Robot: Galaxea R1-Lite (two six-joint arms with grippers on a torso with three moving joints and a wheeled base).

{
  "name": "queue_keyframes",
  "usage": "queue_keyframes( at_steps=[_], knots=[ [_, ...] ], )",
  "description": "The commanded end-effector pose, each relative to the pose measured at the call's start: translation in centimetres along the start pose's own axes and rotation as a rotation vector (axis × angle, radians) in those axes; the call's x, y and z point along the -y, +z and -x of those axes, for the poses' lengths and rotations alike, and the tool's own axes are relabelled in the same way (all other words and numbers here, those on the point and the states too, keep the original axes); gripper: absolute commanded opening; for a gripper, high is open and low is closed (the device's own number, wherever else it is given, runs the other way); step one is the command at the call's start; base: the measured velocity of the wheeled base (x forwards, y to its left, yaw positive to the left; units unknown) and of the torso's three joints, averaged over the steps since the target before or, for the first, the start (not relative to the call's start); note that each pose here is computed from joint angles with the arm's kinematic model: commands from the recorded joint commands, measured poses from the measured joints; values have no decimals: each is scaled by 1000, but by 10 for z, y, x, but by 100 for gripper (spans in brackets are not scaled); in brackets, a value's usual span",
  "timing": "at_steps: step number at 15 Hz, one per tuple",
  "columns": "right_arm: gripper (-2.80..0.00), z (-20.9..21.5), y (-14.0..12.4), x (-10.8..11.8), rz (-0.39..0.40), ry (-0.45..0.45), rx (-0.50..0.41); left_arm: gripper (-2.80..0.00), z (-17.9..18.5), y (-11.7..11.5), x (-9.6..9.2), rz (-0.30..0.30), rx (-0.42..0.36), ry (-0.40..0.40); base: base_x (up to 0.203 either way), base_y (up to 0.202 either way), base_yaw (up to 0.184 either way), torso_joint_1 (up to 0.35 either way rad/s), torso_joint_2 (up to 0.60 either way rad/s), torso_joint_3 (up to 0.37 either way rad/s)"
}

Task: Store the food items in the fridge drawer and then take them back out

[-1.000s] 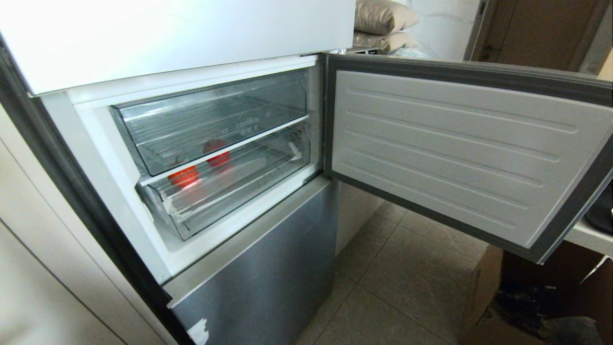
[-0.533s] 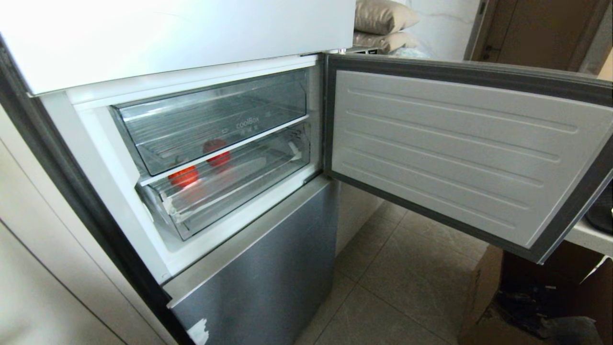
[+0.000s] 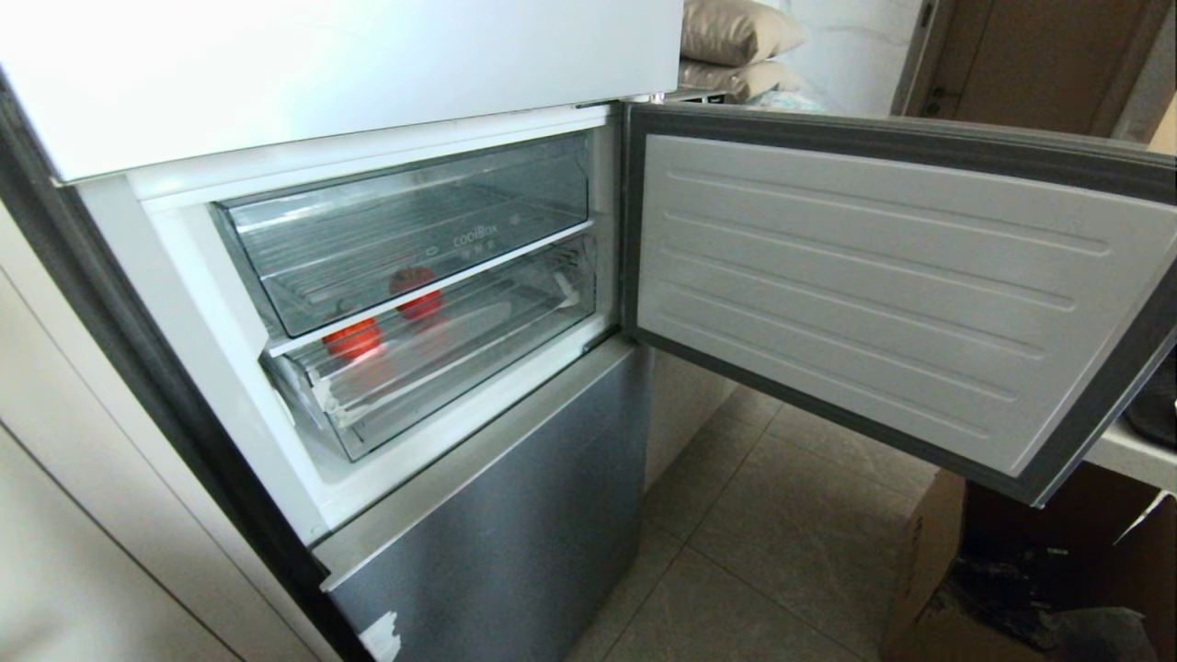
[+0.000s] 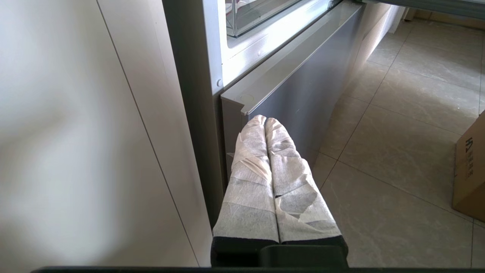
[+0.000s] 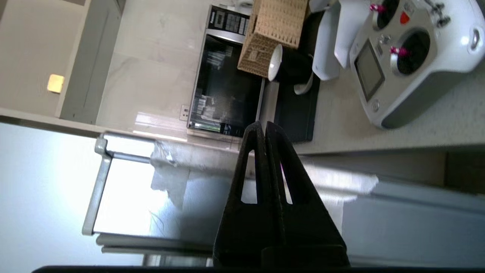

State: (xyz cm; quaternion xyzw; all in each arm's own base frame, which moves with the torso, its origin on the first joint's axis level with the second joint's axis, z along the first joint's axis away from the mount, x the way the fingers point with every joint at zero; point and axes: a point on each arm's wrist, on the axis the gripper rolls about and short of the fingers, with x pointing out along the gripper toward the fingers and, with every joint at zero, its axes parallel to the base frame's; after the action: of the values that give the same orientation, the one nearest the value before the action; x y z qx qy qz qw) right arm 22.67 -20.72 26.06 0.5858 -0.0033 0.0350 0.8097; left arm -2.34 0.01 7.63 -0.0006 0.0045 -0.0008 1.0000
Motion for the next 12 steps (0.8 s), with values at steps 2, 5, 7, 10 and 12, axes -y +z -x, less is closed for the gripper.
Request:
queue_keyframes(
  at_steps=[2, 5, 7, 10, 12],
  knots=[
    [-280, 15, -14, -14, 3, 10, -15, -280, 0, 0, 0, 0, 0, 0, 0, 0, 0, 0, 0, 0],
    [-280, 39, -38, -28, 31, 38, -44, -280, 0, 0, 0, 0, 0, 0, 0, 0, 0, 0, 0, 0],
    [-280, 54, -27, -30, 72, 31, 73, -280, 0, 0, 0, 0, 0, 0, 0, 0, 0, 0, 0, 0],
    [-280, 64, -8, -30, 164, 53, 282, -280, 0, 0, 0, 0, 0, 0, 0, 0, 0, 0, 0, 0],
    [-280, 59, 1, -23, 189, 69, 313, -280, 0, 0, 0, 0, 0, 0, 0, 0, 0, 0, 0, 0]
  ],
)
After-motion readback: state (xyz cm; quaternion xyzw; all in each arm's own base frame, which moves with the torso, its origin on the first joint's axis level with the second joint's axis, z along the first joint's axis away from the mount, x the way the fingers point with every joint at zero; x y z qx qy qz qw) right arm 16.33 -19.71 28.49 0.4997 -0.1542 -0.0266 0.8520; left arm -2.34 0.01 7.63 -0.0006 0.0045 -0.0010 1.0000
